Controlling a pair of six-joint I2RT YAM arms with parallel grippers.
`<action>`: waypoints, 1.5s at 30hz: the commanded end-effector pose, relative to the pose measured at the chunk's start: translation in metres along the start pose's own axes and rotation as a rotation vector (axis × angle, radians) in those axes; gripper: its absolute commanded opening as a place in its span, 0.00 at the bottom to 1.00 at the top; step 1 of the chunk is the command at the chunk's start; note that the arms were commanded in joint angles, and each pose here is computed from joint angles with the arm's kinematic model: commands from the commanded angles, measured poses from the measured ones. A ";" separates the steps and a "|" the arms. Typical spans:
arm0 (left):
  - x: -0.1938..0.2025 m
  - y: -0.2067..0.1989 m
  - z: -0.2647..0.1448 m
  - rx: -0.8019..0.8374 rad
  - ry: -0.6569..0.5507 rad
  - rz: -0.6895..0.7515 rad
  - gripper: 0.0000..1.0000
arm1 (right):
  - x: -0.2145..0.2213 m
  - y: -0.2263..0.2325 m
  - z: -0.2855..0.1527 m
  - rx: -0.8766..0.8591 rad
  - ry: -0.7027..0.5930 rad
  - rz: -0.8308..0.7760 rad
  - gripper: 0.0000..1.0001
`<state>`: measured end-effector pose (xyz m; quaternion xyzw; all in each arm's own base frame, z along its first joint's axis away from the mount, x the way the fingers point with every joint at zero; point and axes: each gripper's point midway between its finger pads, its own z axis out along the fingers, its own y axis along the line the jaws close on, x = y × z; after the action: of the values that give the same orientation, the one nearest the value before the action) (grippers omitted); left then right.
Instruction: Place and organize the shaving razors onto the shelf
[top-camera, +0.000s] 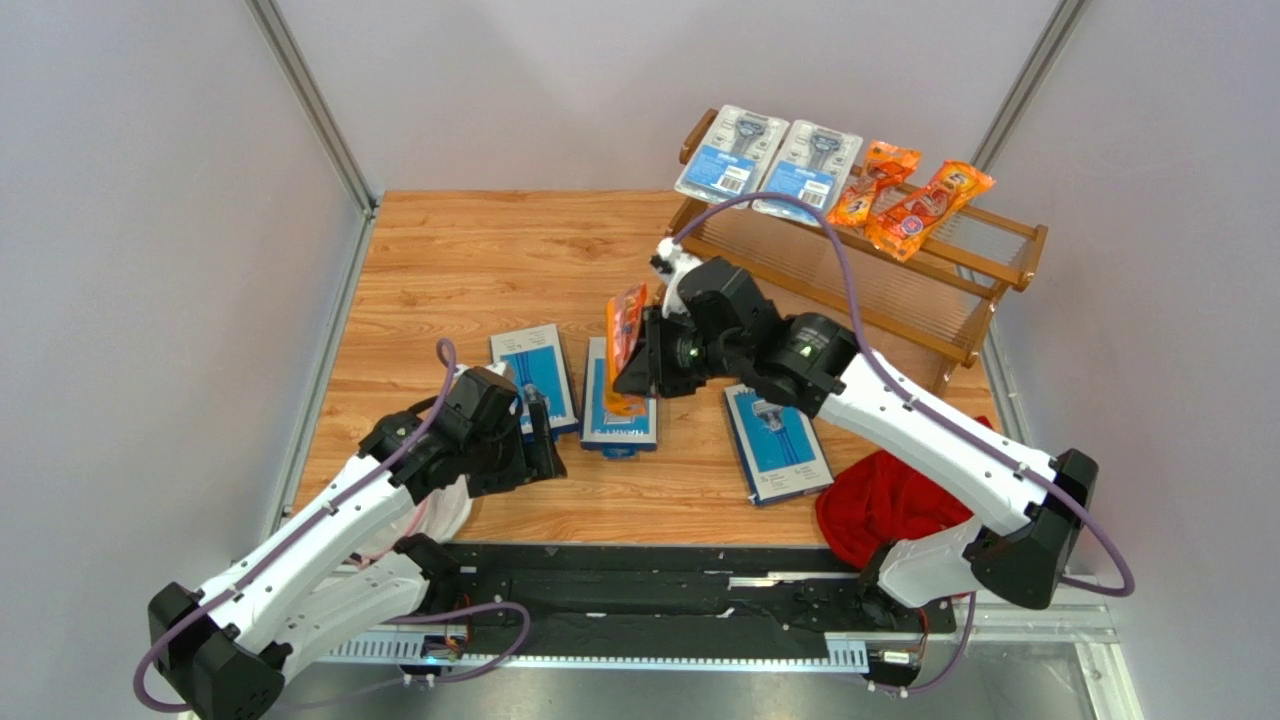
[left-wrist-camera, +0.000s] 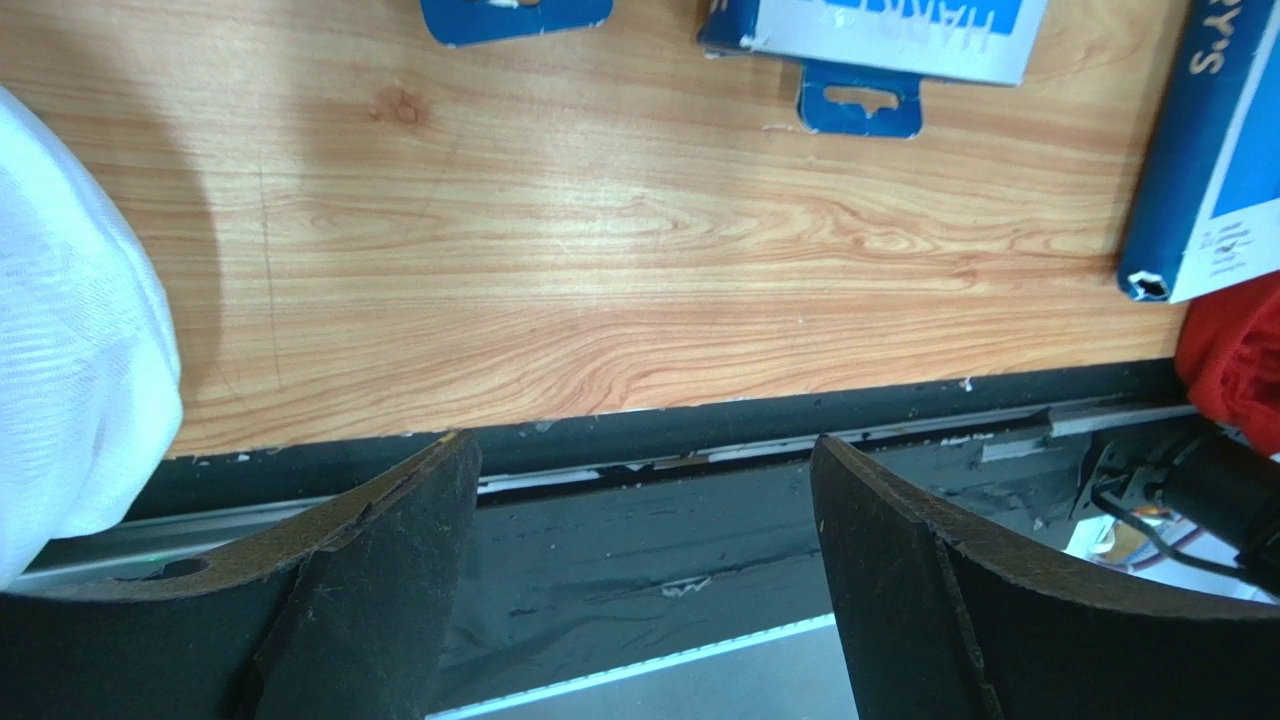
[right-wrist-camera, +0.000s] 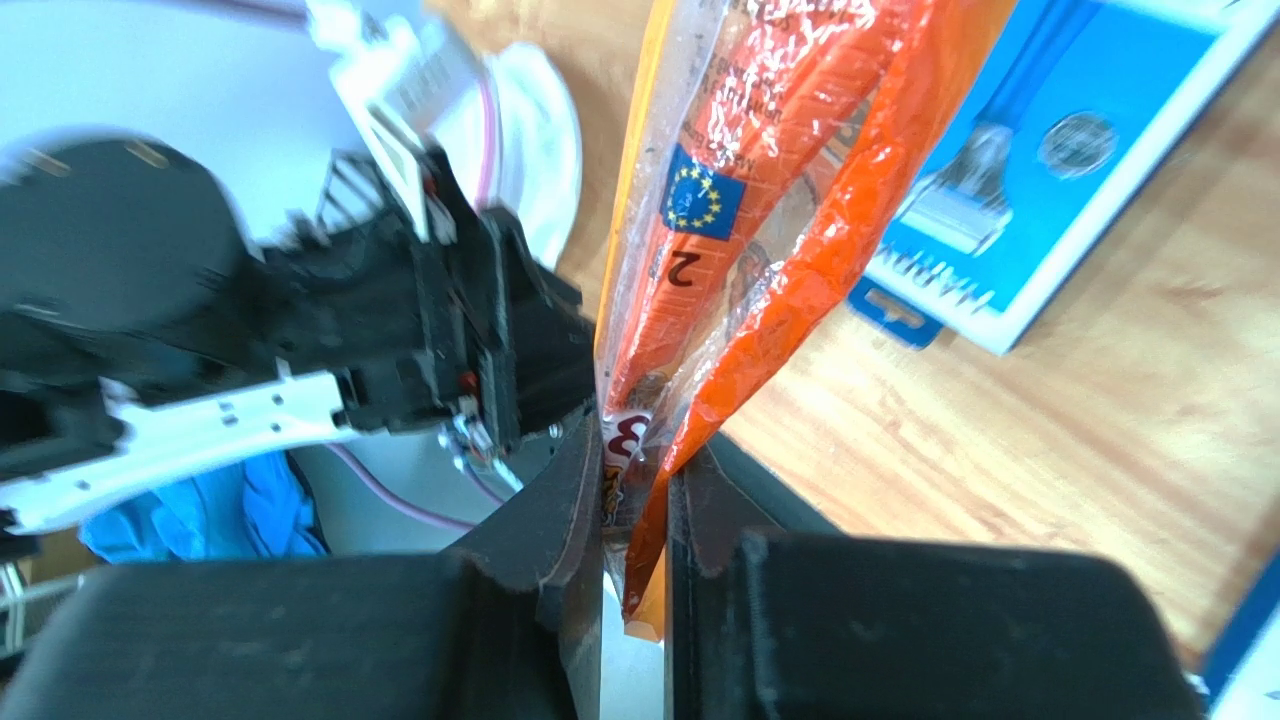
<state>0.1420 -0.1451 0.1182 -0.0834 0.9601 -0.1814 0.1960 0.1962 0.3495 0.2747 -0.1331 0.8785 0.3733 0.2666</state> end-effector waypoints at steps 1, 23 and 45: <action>0.002 -0.010 0.004 0.065 0.001 0.015 0.89 | -0.051 0.008 -0.052 -0.064 -0.125 -0.025 0.00; 0.011 -0.004 0.016 0.056 0.037 0.042 0.89 | -0.163 -0.070 -0.204 0.074 -0.415 0.090 0.00; 0.020 -0.007 0.022 0.080 0.082 0.063 0.89 | -0.181 -0.209 -0.285 0.402 -0.557 0.327 0.00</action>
<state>0.1333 -0.1569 0.0923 -0.0530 0.9645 -0.2018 0.1622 0.3252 0.0309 0.4218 0.1518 0.8333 0.2971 0.4408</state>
